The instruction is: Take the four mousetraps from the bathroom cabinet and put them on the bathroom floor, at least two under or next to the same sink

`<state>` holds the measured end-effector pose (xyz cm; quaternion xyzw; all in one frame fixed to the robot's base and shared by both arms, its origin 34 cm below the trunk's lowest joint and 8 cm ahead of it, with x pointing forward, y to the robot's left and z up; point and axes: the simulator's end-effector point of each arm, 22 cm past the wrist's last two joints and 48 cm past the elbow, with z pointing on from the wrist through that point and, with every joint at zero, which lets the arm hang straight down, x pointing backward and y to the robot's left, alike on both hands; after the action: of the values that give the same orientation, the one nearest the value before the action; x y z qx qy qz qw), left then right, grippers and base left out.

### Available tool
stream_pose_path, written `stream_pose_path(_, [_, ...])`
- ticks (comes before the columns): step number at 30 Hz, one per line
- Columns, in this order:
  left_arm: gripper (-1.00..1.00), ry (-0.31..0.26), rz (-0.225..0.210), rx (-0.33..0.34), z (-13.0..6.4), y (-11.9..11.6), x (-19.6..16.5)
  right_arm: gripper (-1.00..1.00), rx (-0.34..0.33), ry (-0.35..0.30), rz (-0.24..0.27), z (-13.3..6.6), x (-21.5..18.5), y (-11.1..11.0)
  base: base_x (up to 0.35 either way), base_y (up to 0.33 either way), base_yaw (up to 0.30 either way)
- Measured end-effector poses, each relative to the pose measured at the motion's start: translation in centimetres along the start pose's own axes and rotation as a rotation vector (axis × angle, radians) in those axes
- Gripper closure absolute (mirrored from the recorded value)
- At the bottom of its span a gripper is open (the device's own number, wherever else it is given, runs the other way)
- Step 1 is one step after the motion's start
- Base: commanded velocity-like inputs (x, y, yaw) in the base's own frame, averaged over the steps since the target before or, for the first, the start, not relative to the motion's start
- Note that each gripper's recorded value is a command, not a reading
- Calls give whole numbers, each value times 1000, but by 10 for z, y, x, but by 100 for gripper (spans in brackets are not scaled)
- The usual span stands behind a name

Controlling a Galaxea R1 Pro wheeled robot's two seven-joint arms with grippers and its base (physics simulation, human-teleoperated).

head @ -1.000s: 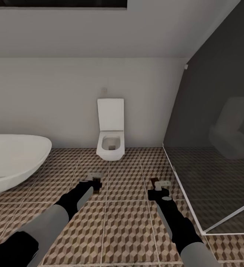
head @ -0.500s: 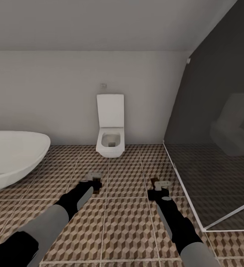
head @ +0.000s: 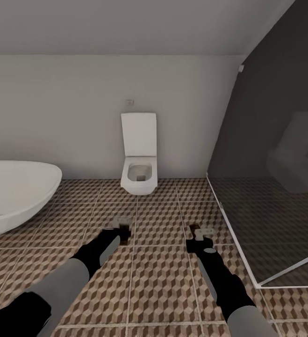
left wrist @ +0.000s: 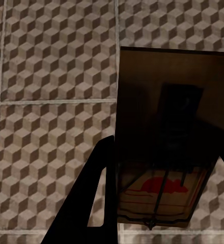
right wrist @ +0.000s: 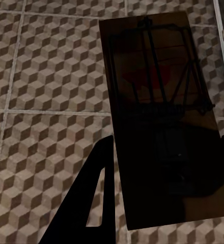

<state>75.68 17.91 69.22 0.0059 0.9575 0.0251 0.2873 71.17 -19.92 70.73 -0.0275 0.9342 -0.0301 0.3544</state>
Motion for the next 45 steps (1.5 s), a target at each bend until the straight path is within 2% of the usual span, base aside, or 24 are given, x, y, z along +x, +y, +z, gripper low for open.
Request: stream_pose_path(45, [100, 83, 7, 0, 86, -6, 80, 100, -10, 70, -3, 72, 82, 10, 0, 0, 0])
